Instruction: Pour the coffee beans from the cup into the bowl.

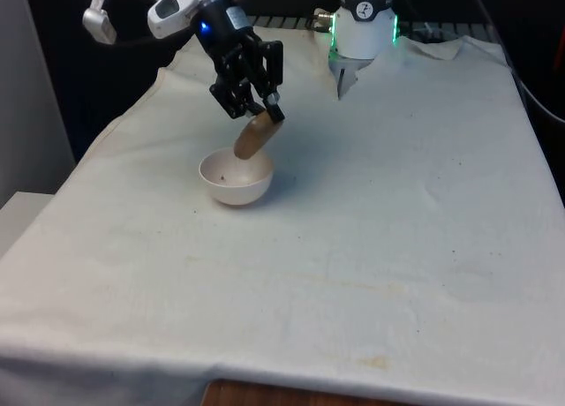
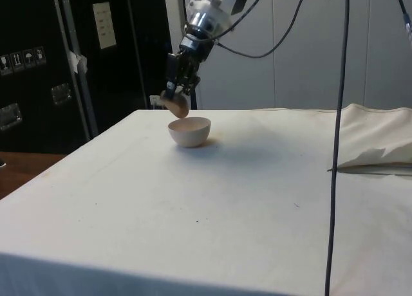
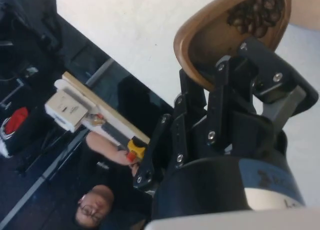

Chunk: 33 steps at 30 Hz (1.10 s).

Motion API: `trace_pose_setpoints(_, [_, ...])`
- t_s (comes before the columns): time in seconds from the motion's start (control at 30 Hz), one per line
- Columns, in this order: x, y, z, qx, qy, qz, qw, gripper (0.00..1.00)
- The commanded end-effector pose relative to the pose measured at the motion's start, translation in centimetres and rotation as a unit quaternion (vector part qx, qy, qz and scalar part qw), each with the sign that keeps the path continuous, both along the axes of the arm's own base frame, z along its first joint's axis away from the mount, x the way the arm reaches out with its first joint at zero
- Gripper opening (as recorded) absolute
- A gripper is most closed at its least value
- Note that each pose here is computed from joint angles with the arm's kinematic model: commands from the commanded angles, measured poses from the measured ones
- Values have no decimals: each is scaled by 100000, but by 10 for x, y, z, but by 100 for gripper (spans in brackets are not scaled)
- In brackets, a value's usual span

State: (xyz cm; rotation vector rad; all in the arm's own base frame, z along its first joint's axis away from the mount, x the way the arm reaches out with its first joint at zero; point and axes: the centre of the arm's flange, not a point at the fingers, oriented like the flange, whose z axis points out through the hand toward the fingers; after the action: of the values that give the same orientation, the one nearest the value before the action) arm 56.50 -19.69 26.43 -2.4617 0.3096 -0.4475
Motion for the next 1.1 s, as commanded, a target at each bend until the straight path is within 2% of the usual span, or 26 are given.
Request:
trace_pose_setpoints(0.0, [-1, -2, 0, 1118, -188, -157, 99993, 2])
trace_pose_setpoints(0.07, [-3, -4, 0, 1174, -117, -200, 99993, 2])
trace_pose_setpoints(0.1, [-4, -6, 0, 2169, -212, -377, 99976, 2])
trace_pose_setpoints(0.27, [-8, -13, -1, 4233, -399, -777, 99907, 2])
trace_pose_setpoints(0.3, [-8, -12, 0, 3562, -268, -656, 99934, 2])
trace_pose_setpoints(0.33, [-9, -14, -1, 4576, -484, -829, 99891, 2])
trace_pose_setpoints(0.53, [-11, -19, -6, 7092, -1267, -1340, 99731, 2])
trace_pose_setpoints(0.57, [-12, -18, -6, 6485, -1077, -1278, 99775, 2])
trace_pose_setpoints(0.6, [-11, -21, -7, 7442, -1406, -1420, 99703, 2])
trace_pose_setpoints(0.77, [-13, -27, -11, 9508, -2282, -1739, 99506, 2])
trace_pose_setpoints(0.87, [-14, -31, -11, 10087, -2506, -1814, 99442, 2])
trace_pose_setpoints(0.9, [-14, -31, -11, 9815, -2495, -1708, 99471, 2])
trace_pose_setpoints(0.93, [-14, -33, -11, 10244, -2560, -1754, 99425, 2])
trace_pose_setpoints(1.03, [-16, -38, -10, 10490, -2653, -1783, 99397, 2])
trace_pose_setpoints(1.07, [-17, -40, -10, 10851, -2763, -1707, 99356, 2])
